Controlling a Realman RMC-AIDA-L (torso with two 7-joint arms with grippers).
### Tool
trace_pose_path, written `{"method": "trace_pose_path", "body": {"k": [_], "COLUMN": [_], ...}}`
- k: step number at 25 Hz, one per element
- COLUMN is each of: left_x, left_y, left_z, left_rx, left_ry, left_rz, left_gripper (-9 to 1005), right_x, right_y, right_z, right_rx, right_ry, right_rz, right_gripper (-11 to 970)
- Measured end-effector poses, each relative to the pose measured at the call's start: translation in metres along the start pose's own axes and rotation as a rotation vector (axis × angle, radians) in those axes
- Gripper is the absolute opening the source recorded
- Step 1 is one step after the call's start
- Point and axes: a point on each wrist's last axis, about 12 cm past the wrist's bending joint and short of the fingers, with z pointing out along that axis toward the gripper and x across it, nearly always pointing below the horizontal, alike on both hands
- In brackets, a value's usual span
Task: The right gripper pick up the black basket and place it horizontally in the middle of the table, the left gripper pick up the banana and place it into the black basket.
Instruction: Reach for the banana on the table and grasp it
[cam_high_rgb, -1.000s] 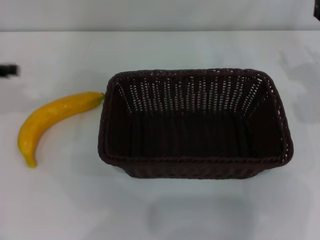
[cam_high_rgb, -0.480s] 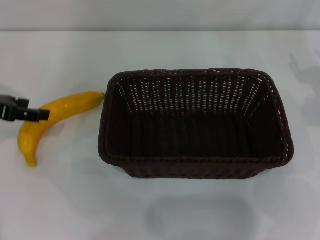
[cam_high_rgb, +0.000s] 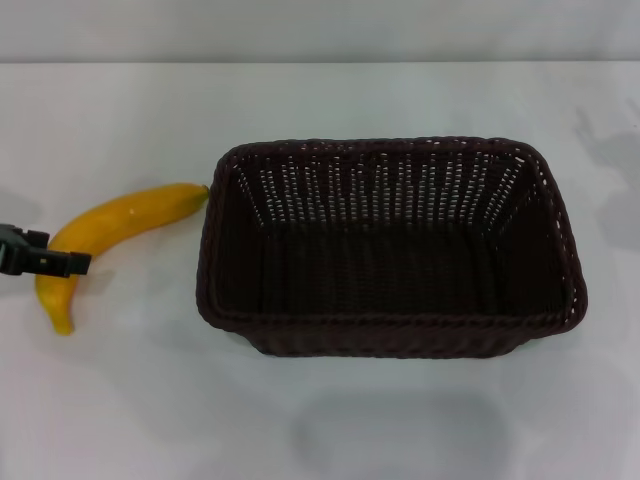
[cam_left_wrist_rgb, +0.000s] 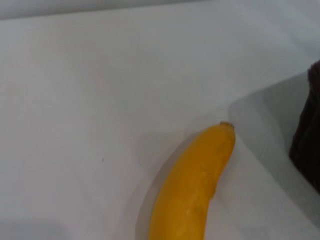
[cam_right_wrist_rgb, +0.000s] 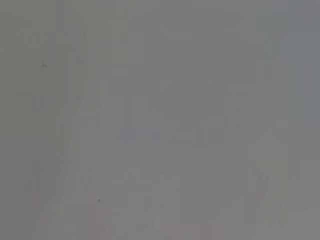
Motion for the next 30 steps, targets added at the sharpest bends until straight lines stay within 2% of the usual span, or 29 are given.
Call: {"method": "trace_pose_path", "body": {"k": [9, 16, 21, 26, 30], "left_x": [0.001, 0.001, -0.004, -0.012, -0.017], "left_y": [0.002, 0.002, 0.003, 0.003, 0.002], "left_z": [0.004, 0.009, 0.01, 0.009, 0.009], "left_rx": [-0.04, -0.062, -0.067, -0.067, -0.063], "left_ry": [0.07, 0.068, 0.017, -0.046, -0.047], "left_rz": [0.021, 0.024, 0.017, -0.065, -0.137], "left_gripper": [858, 858, 858, 858, 858], "right_x": [0.002, 0.006, 0.008, 0.008, 0.006], "right_y": [0.0, 0.0, -0.001, -0.004, -0.008], "right_z": [0.001, 0.001, 0.001, 0.002, 0.004], "right_rx": [0.001, 0.003, 0.005, 0.014, 0.025], "right_ry": [0.011, 0.023, 0.03, 0.029, 0.024], "right_rz": [0.013, 0.03, 0.03, 0.031, 0.032], "right_gripper": [722, 722, 722, 722, 722]}}
